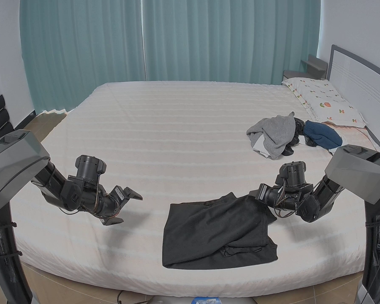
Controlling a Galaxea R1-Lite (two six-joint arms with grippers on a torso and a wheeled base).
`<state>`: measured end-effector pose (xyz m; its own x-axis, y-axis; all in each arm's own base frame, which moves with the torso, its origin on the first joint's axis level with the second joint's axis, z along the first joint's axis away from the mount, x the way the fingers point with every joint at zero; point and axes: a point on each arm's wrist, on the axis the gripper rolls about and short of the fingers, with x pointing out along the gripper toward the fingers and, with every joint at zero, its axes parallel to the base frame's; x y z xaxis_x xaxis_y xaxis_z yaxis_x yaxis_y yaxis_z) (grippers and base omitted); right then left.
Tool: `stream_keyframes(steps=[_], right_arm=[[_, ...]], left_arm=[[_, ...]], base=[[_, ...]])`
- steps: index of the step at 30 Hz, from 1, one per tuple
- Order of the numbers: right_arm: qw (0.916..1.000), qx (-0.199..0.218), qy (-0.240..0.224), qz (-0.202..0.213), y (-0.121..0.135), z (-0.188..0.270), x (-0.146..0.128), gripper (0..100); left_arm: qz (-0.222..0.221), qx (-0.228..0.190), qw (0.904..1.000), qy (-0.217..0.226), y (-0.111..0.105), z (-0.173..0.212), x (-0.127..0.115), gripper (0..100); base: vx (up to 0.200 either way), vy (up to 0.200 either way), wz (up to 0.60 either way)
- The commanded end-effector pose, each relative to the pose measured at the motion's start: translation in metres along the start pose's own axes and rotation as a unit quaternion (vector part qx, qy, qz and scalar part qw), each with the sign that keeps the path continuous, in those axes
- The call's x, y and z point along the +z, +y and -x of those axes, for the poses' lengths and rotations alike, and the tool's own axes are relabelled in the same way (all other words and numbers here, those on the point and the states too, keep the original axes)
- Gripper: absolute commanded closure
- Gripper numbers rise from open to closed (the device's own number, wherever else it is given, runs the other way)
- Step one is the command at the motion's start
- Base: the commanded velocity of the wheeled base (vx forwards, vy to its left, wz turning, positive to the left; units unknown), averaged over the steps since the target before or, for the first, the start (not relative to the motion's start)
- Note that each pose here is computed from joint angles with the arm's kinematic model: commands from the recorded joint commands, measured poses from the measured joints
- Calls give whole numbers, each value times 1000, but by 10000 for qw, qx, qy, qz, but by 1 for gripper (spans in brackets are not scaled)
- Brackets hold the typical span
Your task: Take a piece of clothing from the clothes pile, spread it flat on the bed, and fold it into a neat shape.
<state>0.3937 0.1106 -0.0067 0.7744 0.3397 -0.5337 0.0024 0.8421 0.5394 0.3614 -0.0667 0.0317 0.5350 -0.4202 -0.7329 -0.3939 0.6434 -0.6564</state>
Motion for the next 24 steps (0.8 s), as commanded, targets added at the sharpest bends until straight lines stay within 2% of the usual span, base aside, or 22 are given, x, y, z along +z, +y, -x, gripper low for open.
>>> stream_keyframes(steps=[1,2,4,7,12,16,24], right_arm=[[9999,-55,-73,-116,-7,15,10,100],[9999,-55,-73,-116,-7,15,10,100],[9997,-128,-94,-169,-12,18,12,100],[9997,-163,-75,-192,-15,19,11,100],[9996,-174,-26,-232,-16,17,8,100],[9993,-128,-59,-357,-13,16,9,100],[9992,-48,-91,-398,-7,16,11,100]], left_arm=[[-127,-106,9999,40,-13,-8,-3,0],[-127,-106,9999,40,-13,-8,-3,0],[-370,-104,9993,22,-29,-23,-13,0],[-550,-62,9984,-72,-40,-37,-20,0],[-964,105,9950,-254,-62,-74,-46,0],[-1298,326,9901,-418,-67,-101,-47,0],[-1331,379,9892,-481,-73,-116,-43,0]], base=[[0,0,0],[0,0,0],[0,0,0],[0,0,0],[0,0,0],[0,0,0],[0,0,0]])
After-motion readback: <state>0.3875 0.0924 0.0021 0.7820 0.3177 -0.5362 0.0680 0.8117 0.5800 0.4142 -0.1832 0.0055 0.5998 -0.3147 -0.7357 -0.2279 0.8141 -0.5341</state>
